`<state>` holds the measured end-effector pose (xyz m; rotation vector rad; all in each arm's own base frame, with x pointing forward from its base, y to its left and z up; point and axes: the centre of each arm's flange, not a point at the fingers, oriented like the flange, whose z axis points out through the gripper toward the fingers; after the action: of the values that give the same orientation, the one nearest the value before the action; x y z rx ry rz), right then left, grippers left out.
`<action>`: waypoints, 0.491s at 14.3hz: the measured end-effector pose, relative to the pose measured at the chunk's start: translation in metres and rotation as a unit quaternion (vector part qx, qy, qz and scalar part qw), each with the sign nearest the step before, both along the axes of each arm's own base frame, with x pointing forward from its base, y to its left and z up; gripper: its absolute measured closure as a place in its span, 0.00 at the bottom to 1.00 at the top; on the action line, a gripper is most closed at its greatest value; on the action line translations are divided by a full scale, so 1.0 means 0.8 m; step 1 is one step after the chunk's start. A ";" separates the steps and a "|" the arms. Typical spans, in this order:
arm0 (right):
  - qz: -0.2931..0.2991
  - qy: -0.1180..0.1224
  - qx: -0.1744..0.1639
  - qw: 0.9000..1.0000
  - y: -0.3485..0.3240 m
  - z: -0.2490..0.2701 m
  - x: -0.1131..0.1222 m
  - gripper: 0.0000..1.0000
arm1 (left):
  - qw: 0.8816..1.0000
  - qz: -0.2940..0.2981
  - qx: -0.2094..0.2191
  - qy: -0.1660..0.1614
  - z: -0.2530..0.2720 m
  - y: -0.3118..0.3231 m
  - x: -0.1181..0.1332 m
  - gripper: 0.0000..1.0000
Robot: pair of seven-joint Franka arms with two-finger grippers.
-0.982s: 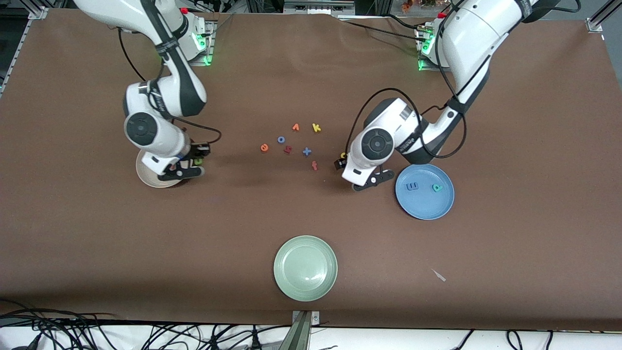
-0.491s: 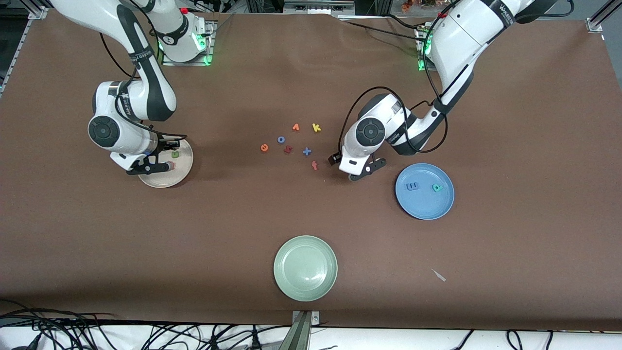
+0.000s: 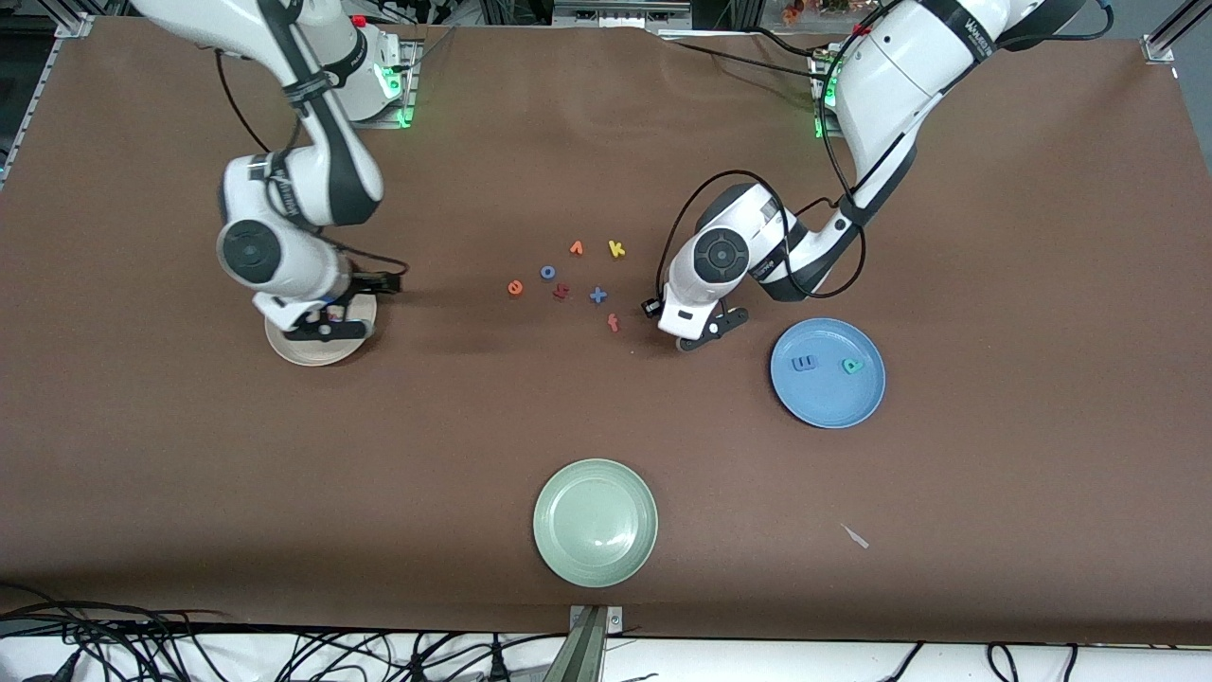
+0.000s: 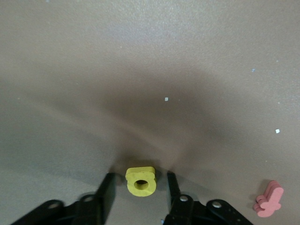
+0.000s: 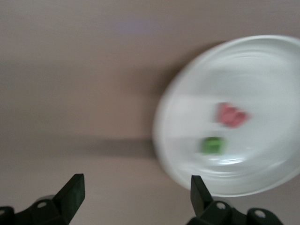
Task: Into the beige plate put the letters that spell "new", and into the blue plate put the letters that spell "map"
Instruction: 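Carry the yellow letter to the blue plate while the right grasps orange e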
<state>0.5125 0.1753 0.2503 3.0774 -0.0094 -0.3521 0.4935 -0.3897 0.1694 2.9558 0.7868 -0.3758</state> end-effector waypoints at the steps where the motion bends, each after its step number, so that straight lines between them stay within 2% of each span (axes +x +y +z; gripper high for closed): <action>1: -0.017 -0.009 0.000 1.000 0.038 0.001 -0.011 0.00 | 1.000 0.000 -0.001 -0.001 0.001 0.000 0.001 0.66; 2: -0.032 -0.018 0.002 0.999 0.068 0.002 -0.020 0.00 | 1.000 0.000 -0.001 -0.001 0.002 -0.001 0.001 0.73; 7: -0.105 -0.062 0.023 0.992 0.158 0.003 -0.053 0.00 | 1.000 0.005 0.005 -0.001 0.011 0.008 0.013 0.73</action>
<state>0.4702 0.3020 0.2526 3.1451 -0.3354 -0.1696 0.5041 -0.3836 0.1784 2.9596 0.8063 -0.3701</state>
